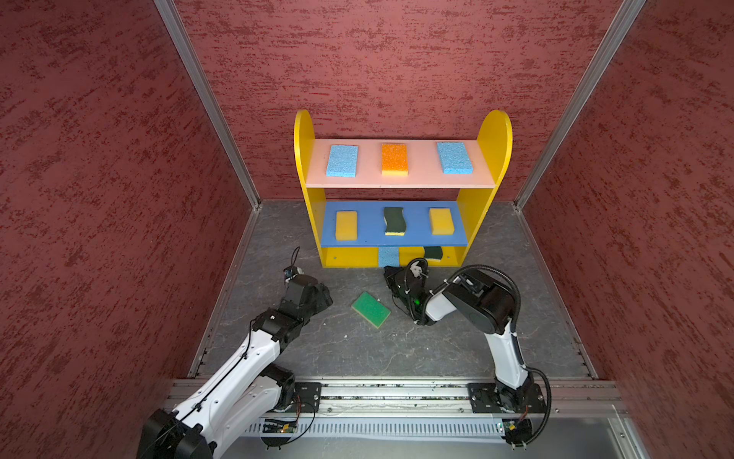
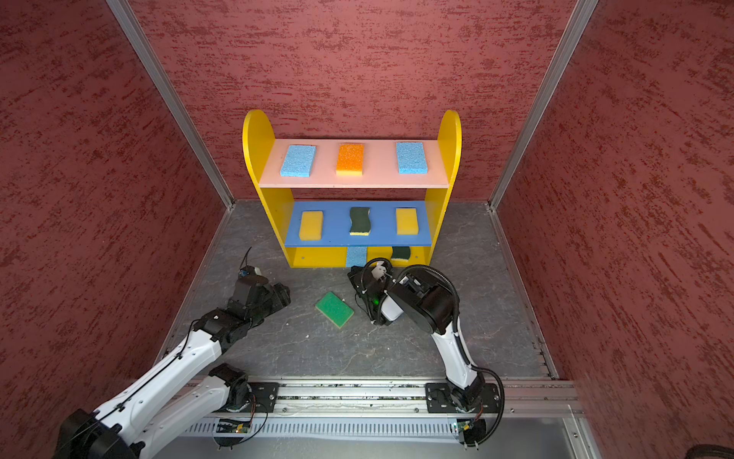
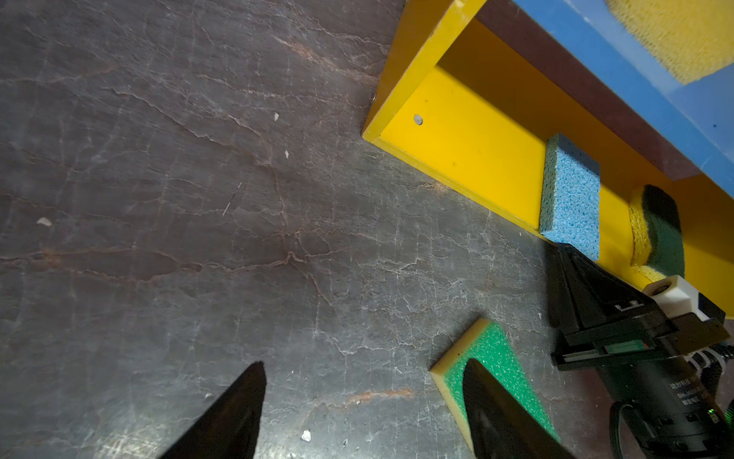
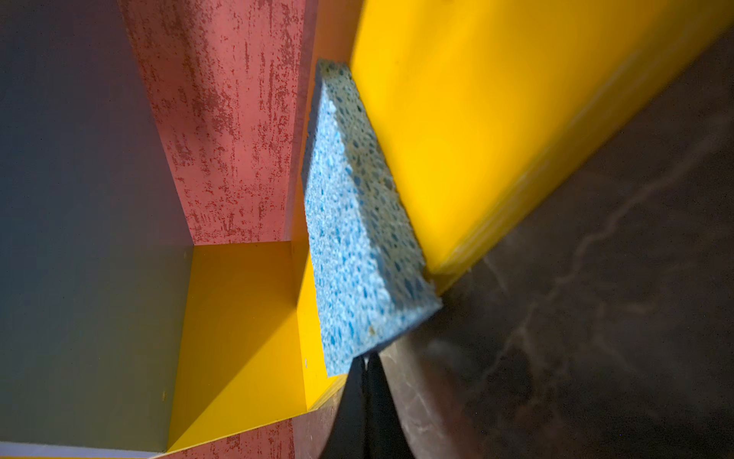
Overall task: Arrange cleaning sponges on a shelf
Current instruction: Move the cleaning sponge to the shelf.
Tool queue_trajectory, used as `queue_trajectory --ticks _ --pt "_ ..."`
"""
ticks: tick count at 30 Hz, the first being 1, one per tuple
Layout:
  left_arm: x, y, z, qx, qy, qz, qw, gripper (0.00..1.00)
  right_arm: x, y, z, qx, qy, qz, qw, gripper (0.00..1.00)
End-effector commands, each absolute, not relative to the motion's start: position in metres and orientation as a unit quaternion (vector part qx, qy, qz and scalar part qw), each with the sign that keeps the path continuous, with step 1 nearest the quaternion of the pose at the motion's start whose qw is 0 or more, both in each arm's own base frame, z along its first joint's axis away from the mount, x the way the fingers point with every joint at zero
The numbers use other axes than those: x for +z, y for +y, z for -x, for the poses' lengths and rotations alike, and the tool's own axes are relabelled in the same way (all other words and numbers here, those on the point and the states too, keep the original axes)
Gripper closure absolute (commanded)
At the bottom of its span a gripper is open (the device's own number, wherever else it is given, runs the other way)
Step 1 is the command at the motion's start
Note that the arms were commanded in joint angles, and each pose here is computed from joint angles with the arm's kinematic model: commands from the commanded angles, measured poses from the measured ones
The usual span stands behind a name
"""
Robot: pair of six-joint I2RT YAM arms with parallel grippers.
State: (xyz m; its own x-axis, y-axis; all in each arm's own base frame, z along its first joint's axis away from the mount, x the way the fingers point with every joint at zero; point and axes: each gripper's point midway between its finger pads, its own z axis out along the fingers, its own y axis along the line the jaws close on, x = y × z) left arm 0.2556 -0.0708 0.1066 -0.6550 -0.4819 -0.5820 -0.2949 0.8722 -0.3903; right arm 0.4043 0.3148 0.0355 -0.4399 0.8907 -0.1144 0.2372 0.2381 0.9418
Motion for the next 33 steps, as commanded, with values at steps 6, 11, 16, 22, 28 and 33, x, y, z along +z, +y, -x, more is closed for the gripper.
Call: queue_trajectory --ticks 6,11,16,22,28,33 --pt "0.097 -0.074 -0.258 -0.136 0.901 0.221 0.347 0.21 -0.009 0.300 -0.394 0.424 0.725 -0.420 0.342 1.00" --pt "0.097 -0.075 -0.259 -0.136 0.901 0.222 0.348 0.21 -0.014 0.302 -0.396 0.423 0.727 -0.421 0.339 1.00" --pt "0.094 -0.075 -0.259 -0.134 0.903 0.221 0.344 0.21 -0.020 0.299 -0.398 0.419 0.727 -0.425 0.338 1.00" --pt "0.099 -0.072 -0.259 -0.126 0.898 0.222 0.358 0.21 -0.027 0.293 -0.399 0.411 0.729 -0.432 0.335 1.00" --pt "0.097 -0.071 -0.258 -0.123 0.900 0.223 0.353 0.22 -0.028 0.286 -0.402 0.407 0.726 -0.440 0.336 1.00" --pt "0.097 -0.072 -0.258 -0.123 0.900 0.224 0.352 0.22 -0.031 0.283 -0.403 0.408 0.725 -0.450 0.325 1.00"
